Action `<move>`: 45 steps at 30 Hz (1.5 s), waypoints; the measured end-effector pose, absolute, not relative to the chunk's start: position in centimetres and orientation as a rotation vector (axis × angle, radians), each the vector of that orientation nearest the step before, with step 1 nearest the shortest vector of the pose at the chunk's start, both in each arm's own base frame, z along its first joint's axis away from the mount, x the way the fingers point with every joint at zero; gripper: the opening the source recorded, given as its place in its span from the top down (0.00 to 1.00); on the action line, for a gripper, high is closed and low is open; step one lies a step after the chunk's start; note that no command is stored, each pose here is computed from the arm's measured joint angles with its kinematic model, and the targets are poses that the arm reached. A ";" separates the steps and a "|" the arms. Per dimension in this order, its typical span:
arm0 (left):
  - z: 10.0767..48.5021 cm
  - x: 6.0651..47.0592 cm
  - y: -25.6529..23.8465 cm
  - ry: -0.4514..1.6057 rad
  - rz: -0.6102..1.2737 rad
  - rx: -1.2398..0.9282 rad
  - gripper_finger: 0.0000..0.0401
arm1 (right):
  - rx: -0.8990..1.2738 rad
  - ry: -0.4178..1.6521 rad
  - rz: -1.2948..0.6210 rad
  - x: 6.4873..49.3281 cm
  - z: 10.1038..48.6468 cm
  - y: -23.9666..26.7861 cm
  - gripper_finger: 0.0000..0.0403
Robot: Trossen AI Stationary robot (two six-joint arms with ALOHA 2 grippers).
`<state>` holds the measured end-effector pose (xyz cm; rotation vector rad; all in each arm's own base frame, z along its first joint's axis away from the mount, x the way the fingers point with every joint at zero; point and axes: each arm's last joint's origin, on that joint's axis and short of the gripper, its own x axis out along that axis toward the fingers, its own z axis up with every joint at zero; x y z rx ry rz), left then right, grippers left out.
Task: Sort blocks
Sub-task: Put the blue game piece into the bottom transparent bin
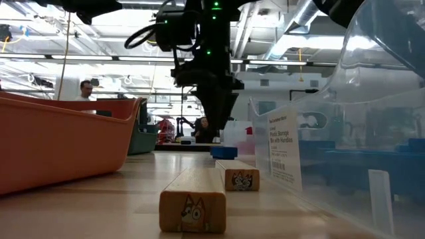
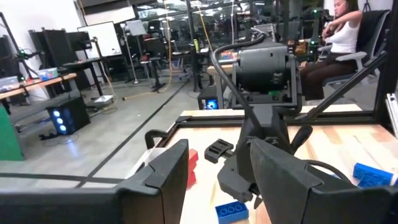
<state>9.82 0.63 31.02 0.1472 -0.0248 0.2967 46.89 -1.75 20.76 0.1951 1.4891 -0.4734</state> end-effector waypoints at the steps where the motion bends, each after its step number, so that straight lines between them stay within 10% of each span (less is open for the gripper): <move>1: 31.0 9.8 0.6 -0.026 0.294 0.141 0.58 | 0.187 1.491 -0.466 46.9 20.8 -1.6 0.58; 19: 30.3 9.9 0.4 0.038 0.207 0.100 0.58 | 0.144 1.489 -0.630 46.3 20.6 -0.5 0.38; 45: 29.9 7.1 0.2 0.020 0.110 0.027 0.58 | 0.061 1.301 -0.725 47.0 22.0 -0.1 0.38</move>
